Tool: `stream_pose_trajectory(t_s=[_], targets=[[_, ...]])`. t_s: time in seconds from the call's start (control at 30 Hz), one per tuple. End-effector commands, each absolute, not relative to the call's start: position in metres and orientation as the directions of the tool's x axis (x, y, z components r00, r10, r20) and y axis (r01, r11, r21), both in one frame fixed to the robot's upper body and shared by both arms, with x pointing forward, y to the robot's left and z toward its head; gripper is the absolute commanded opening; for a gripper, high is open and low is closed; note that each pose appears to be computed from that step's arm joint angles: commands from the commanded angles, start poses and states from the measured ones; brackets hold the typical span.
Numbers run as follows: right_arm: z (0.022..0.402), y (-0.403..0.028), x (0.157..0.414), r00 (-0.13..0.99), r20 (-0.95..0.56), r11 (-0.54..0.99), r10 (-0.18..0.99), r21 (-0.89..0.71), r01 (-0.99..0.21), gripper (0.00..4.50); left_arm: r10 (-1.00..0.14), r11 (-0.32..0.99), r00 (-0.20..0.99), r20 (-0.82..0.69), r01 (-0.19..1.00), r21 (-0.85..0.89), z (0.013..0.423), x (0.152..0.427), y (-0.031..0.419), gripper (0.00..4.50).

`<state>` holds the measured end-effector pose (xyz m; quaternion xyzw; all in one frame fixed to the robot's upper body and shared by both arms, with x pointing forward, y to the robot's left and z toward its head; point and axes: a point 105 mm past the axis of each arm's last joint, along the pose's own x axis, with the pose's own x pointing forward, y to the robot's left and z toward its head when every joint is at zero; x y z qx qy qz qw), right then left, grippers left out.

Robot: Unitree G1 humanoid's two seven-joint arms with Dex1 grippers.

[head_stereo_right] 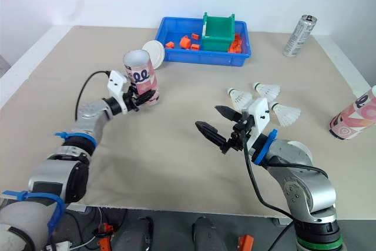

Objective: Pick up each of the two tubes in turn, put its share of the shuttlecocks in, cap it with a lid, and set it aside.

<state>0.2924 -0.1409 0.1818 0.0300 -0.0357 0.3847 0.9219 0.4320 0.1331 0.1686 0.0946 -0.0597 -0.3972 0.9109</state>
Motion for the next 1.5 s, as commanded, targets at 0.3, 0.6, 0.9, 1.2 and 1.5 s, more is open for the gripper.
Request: stream_pose_trajectory(t_s=[0.3, 0.6, 0.9, 1.2, 1.5], targets=[[0.174, -0.147, 0.292, 0.729, 0.085, 0.729, 0.679, 0.034, -0.683, 4.5, -0.932, 0.101, 0.14, -0.333, 0.986, 0.132, 0.187, 0.329, 0.169, 2.24], [0.163, -0.148, 0.297, 0.761, 0.063, 0.761, 0.646, 0.037, -0.648, 4.5, -0.78, -0.093, 0.168, -0.603, 0.922, 0.377, 0.175, 0.323, 0.195, 2.24], [0.156, -0.166, 0.314, 0.841, 0.044, 0.842, 0.539, 0.012, -0.54, 4.5, -0.748, -0.229, 0.102, -0.656, 0.887, 0.4, 0.164, 0.304, 0.19, 2.24], [0.155, -0.177, 0.331, 0.93, 0.029, 0.92, 0.366, -0.164, -0.357, 4.5, -0.727, -0.218, 0.019, -0.686, 0.942, 0.257, 0.165, 0.282, 0.194, 2.24], [0.156, -0.192, 0.363, 0.969, 0.067, 0.95, 0.237, -0.224, -0.217, 4.5, -0.643, -0.229, 0.038, -0.765, 0.943, 0.239, 0.154, 0.291, 0.209, 2.24]])
